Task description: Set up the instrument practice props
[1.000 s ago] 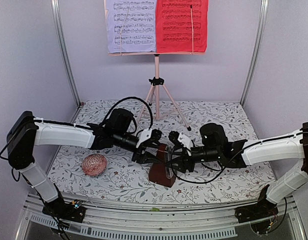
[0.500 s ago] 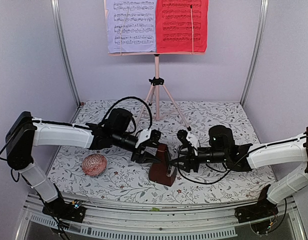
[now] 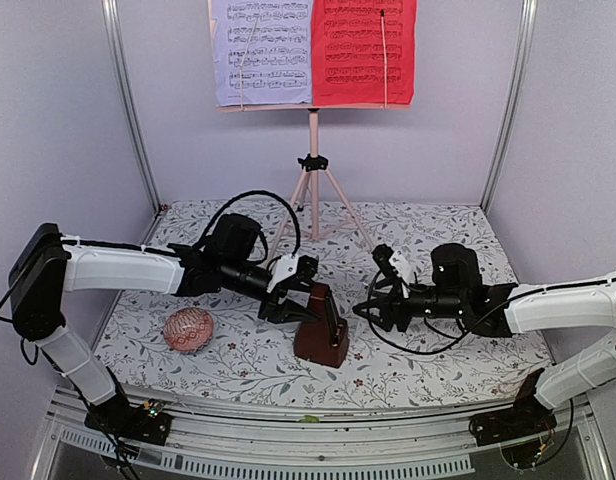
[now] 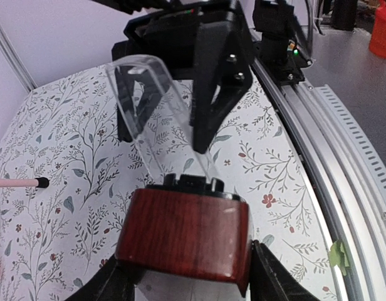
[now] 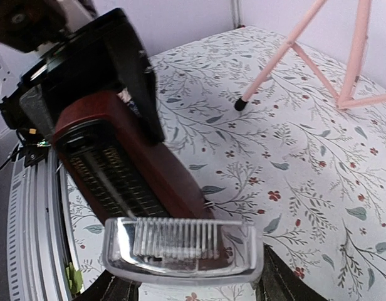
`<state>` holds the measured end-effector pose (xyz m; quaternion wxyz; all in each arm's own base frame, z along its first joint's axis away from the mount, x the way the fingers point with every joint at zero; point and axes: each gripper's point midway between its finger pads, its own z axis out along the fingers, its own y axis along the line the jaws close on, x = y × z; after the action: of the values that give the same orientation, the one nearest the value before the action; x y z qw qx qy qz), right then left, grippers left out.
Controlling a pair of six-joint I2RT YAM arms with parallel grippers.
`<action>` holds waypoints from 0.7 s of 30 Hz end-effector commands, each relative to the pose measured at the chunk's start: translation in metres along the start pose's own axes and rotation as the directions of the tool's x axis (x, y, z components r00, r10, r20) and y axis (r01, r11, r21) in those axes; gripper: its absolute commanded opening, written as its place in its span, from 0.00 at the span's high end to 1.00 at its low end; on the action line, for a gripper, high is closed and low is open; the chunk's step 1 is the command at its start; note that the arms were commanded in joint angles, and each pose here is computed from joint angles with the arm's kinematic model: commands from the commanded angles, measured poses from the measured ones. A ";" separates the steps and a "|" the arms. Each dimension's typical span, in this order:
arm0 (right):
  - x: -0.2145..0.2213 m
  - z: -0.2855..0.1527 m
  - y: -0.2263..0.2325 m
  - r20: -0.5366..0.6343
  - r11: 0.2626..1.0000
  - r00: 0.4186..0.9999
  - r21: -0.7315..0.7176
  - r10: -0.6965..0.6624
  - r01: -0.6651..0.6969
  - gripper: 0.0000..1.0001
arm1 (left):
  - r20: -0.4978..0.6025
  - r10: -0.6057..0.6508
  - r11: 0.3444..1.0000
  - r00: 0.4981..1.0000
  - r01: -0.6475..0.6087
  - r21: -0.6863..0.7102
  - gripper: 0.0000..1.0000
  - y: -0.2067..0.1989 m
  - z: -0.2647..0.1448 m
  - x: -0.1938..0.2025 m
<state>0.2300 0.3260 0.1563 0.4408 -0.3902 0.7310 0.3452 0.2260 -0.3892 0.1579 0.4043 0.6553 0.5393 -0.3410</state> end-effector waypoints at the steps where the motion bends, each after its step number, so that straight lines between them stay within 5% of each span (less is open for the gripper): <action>1: -0.019 -0.011 -0.036 0.017 0.986 0.996 0.142 0.084 -0.086 0.83 | -0.052 -0.021 1.000 0.998 0.021 -0.010 1.00 0.002 -0.003 0.012; 7: 0.008 -0.018 -0.086 -0.090 0.915 0.967 0.353 0.240 -0.194 0.83 | -0.046 -0.030 1.000 0.998 0.030 -0.008 1.00 0.002 0.000 0.007; 12: 0.045 -0.028 -0.132 -0.166 0.788 0.906 0.570 0.390 -0.235 0.83 | -0.042 -0.032 0.999 0.999 0.031 -0.006 1.00 0.001 0.001 0.005; 21: 0.090 -0.047 -0.180 -0.135 0.607 0.818 0.739 0.558 -0.293 0.82 | -0.045 -0.040 0.999 0.998 0.040 -0.021 1.00 0.003 0.003 0.007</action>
<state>0.3310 0.2051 0.0710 0.3267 -0.1234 0.9307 0.1085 0.2271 -0.3901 0.1588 0.3988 0.6482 0.5518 -0.3412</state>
